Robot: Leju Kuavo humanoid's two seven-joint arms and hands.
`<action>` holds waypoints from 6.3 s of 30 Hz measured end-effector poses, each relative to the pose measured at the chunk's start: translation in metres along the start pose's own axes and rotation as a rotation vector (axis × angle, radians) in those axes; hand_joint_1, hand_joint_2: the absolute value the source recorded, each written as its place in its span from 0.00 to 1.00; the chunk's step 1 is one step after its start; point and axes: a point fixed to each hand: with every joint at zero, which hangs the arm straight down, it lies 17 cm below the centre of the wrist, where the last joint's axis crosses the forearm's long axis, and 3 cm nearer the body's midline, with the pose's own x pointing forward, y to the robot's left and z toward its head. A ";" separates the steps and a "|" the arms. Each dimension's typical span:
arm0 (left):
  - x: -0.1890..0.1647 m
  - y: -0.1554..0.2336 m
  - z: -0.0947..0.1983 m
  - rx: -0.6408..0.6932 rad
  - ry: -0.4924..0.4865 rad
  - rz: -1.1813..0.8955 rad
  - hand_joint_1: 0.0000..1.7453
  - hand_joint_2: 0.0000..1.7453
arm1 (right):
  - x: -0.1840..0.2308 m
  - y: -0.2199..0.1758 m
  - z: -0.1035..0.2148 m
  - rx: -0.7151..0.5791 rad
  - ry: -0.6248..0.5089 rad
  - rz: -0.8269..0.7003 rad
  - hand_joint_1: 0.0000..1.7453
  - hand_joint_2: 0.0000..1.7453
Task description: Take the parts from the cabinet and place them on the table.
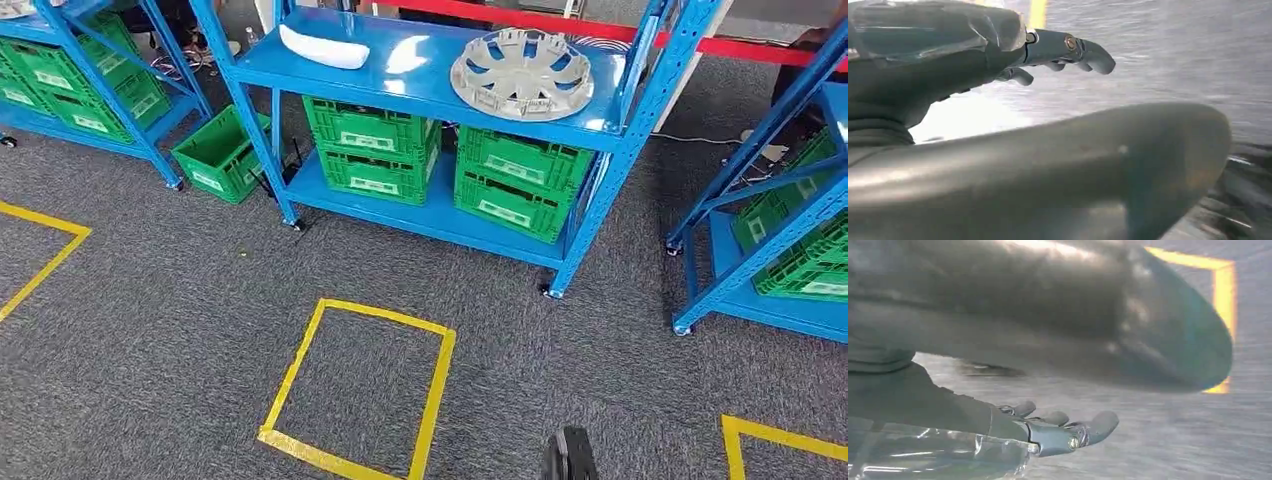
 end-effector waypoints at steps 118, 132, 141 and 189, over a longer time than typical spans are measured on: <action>0.255 0.035 0.022 0.137 -0.420 -0.097 0.00 0.00 | 0.529 0.021 0.078 -0.495 -0.734 1.673 0.00 1.00; 0.255 0.040 0.022 0.144 -0.422 -0.102 0.00 0.00 | 0.537 0.027 0.084 -0.525 -0.742 1.698 0.00 1.00; 0.253 0.038 0.021 0.143 -0.404 -0.127 0.00 0.00 | 0.536 -0.021 0.079 -0.638 -0.608 1.739 0.00 1.00; 0.266 0.030 0.026 0.118 -0.430 -0.184 0.00 0.00 | 0.554 -0.036 0.094 -0.625 -0.764 1.670 0.00 1.00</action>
